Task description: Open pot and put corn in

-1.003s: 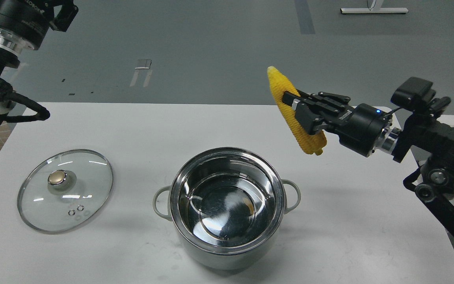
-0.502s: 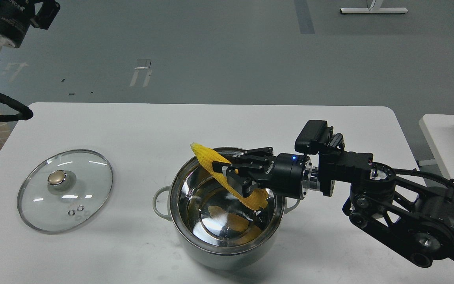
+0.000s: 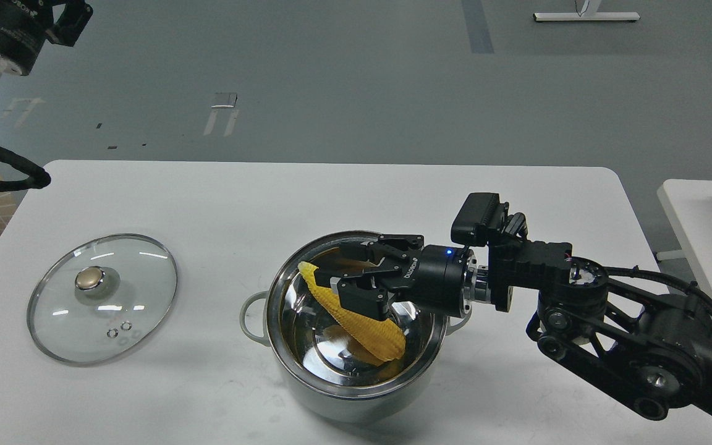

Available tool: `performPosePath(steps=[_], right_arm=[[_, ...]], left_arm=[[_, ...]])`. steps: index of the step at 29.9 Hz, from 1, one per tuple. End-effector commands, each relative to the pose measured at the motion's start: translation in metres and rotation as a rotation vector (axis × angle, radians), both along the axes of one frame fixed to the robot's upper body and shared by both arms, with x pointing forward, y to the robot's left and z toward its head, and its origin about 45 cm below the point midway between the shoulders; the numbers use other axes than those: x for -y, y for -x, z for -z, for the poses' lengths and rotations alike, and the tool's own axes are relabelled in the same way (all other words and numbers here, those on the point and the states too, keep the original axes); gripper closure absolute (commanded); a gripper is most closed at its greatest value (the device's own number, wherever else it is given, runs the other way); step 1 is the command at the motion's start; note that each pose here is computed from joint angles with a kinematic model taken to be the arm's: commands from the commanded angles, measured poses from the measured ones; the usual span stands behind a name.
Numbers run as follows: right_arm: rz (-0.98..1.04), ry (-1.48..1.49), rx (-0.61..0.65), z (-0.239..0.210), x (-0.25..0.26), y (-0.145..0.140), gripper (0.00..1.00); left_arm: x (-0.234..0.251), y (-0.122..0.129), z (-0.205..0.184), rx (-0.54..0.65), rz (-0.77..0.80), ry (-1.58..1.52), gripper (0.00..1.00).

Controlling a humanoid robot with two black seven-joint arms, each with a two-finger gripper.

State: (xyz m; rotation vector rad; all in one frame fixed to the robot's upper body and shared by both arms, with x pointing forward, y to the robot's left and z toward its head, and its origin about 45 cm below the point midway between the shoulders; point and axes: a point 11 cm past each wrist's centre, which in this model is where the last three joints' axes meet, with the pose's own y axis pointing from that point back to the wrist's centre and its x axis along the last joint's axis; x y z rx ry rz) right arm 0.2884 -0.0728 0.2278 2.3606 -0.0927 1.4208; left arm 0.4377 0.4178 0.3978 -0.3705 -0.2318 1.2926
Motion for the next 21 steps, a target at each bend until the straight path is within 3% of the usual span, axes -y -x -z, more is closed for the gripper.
performPosePath(steps=[1, 2, 3, 6, 12, 16, 21], right_arm=[[-0.005, -0.016, 0.006, -0.005, 0.010, -0.003, 0.19], [-0.002, -0.032, 0.009, -0.008, 0.011, -0.004, 0.16], [0.009, -0.056, 0.020, -0.015, 0.011, -0.008, 0.07], [0.067, -0.129, 0.060, -0.039, 0.015, -0.026, 0.00], [0.178, -0.398, 0.109, -0.111, 0.019, -0.059, 0.00], [0.266, -0.646, 0.047, -0.156, 0.044, -0.083, 0.00], [0.360, -0.828, -0.026, -0.176, 0.081, -0.107, 0.00]], left_arm=[[-0.001, 0.001, 0.005, -0.010, -0.003, 0.001, 0.02], [-0.001, 0.001, 0.005, -0.010, -0.002, 0.001, 0.02], [0.001, 0.002, 0.003, -0.007, 0.006, 0.000, 0.02], [0.008, 0.003, -0.001, 0.005, 0.026, 0.001, 0.02], [0.008, 0.004, -0.003, 0.009, 0.031, 0.003, 0.02], [0.000, 0.009, 0.015, -0.028, 0.010, 0.012, 0.02], [-0.011, 0.018, 0.034, -0.064, 0.000, 0.057, 0.02]])
